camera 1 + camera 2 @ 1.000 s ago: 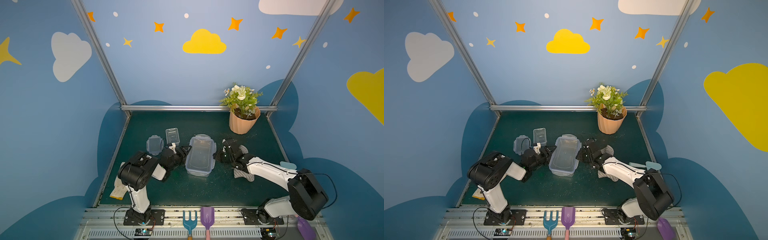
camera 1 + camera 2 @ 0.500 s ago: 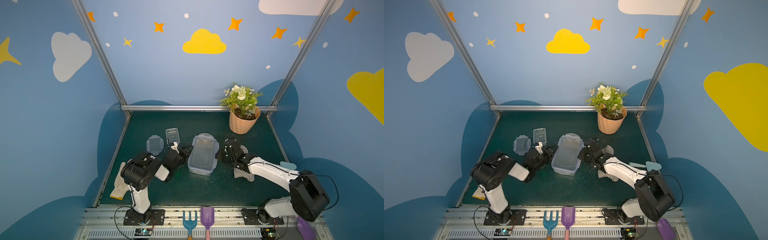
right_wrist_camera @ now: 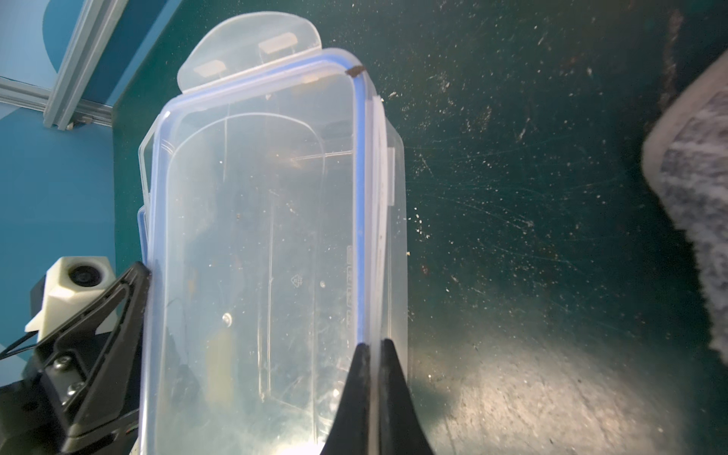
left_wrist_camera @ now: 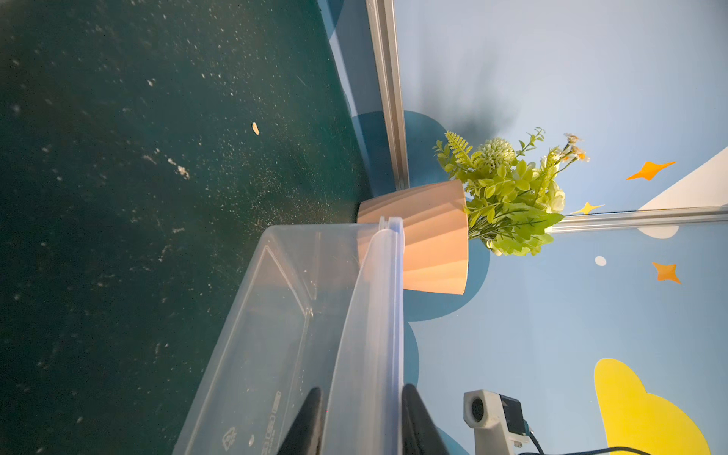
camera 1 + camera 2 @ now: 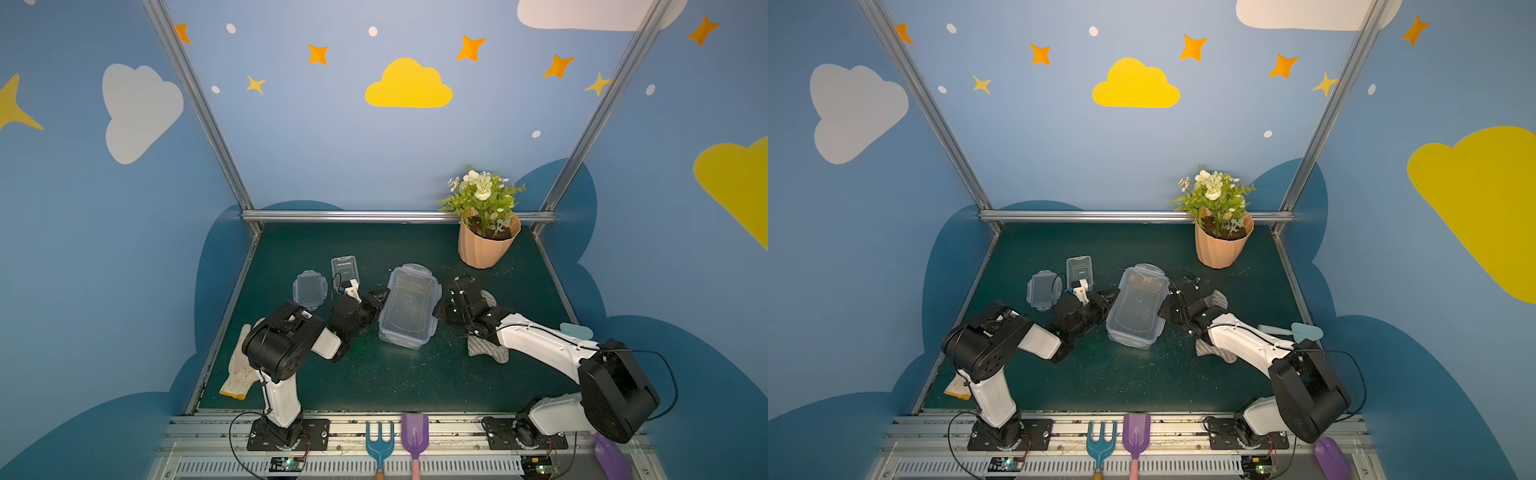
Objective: Wipe the insides of the lunch boxes
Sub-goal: Open the fastener of the lunch box.
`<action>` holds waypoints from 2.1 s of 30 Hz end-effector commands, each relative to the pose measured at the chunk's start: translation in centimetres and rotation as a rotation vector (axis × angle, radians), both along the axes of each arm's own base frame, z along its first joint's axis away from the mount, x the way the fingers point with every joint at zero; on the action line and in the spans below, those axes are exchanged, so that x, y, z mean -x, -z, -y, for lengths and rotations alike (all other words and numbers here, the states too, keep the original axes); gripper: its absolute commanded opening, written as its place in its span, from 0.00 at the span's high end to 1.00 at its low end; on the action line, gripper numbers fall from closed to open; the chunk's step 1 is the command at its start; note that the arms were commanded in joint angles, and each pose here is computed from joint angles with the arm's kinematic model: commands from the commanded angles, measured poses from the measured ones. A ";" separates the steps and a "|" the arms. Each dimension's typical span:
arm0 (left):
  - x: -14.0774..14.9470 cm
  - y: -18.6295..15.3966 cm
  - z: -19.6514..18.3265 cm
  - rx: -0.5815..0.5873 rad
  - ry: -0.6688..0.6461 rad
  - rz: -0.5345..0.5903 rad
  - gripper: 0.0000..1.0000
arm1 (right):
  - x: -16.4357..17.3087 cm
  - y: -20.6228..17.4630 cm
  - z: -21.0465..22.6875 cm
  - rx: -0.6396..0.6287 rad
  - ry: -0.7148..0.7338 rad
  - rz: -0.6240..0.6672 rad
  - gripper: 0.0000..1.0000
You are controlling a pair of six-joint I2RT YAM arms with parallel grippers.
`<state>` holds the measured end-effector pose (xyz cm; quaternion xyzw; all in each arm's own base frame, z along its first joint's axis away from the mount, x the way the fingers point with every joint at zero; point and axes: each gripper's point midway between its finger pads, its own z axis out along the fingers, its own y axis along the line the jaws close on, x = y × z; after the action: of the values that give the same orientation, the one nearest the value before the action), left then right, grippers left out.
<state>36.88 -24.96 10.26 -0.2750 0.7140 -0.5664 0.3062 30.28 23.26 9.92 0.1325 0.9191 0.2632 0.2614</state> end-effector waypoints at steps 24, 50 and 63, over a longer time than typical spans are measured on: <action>5.1 5.2 3.2 -0.308 0.264 -0.245 0.96 | 2.4 2.1 -0.5 0.052 -0.081 -0.108 1.00; 7.4 11.3 -2.1 -0.669 0.194 -0.513 0.96 | 2.5 1.6 -0.3 0.070 -0.080 -0.097 1.00; 8.3 12.6 -4.9 -0.859 0.155 -0.582 0.96 | 2.8 2.2 -0.1 0.091 -0.083 -0.111 1.00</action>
<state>38.43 -25.50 11.11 -0.2096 0.8449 -0.3674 0.3275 31.86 22.22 11.34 0.1481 0.9115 0.2357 0.3028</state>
